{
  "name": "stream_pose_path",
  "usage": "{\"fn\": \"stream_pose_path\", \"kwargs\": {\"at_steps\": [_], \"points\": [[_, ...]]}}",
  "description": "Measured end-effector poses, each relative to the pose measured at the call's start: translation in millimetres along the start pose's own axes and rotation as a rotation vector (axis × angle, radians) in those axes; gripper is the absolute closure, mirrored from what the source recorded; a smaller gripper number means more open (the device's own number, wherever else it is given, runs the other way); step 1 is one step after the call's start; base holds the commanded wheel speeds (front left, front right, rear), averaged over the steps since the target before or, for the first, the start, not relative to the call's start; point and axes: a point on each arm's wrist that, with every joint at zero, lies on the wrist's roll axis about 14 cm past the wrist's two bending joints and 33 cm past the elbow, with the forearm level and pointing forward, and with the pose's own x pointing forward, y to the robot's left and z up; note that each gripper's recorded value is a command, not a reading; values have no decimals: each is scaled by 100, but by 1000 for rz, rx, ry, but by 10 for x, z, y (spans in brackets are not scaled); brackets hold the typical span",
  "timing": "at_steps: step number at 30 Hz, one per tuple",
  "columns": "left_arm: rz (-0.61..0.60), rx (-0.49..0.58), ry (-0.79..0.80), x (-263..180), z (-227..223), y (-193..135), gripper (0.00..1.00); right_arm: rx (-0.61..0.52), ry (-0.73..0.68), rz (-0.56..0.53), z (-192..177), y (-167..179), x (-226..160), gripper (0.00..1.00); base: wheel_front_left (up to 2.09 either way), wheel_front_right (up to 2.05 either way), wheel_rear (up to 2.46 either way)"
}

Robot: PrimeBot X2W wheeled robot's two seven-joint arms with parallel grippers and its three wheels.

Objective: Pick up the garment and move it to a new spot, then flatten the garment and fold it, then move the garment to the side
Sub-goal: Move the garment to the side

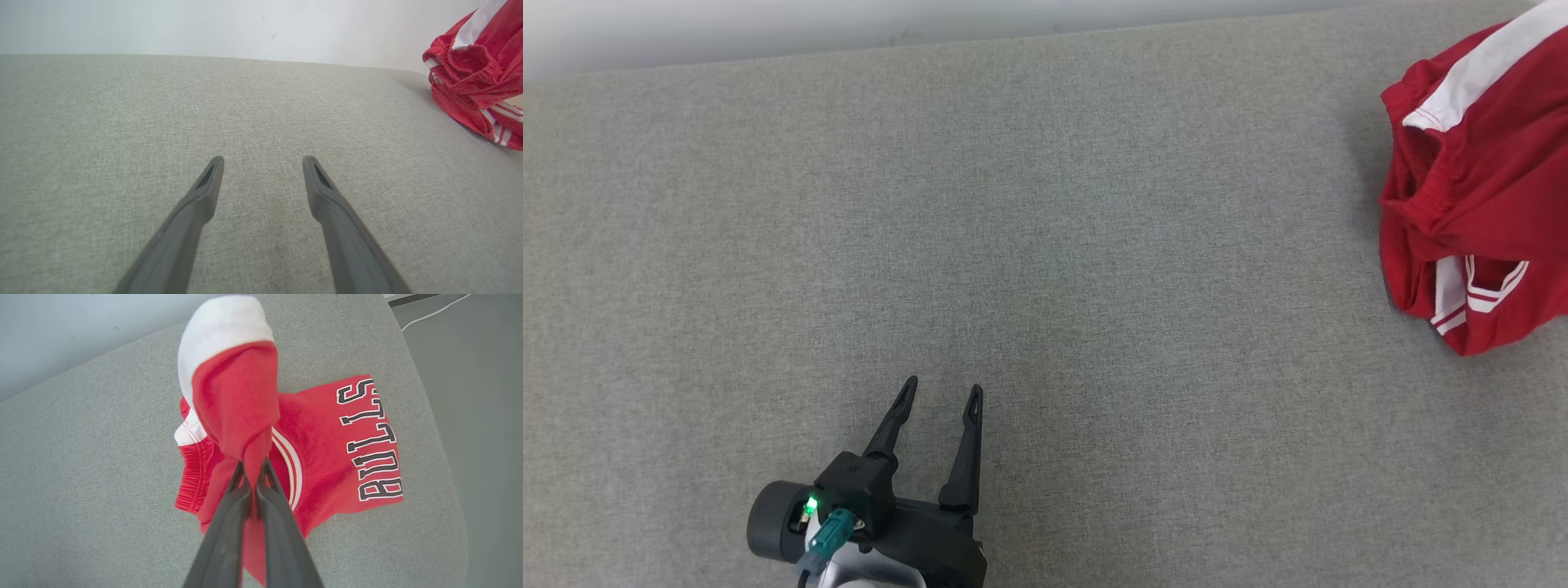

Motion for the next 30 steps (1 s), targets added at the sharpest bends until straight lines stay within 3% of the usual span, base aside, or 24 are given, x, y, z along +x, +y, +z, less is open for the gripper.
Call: {"fn": "stream_pose_path", "kwargs": {"at_steps": [20, 27, 30], "points": [[-16, -12, 26, 31, -89, -36, 0, -81, 7, -187, -22, -492, 25, 100, 0, 0, 0], [-10, -19, 51, 53, -169, -6, 0, -169, 51, -275, -169, -670, 222, 100, 0, 0, 0], [-3, -16, 62, 57, -206, 24, 0, -264, 68, -332, -213, -726, 332, 98, 0, 0, 0]]}}
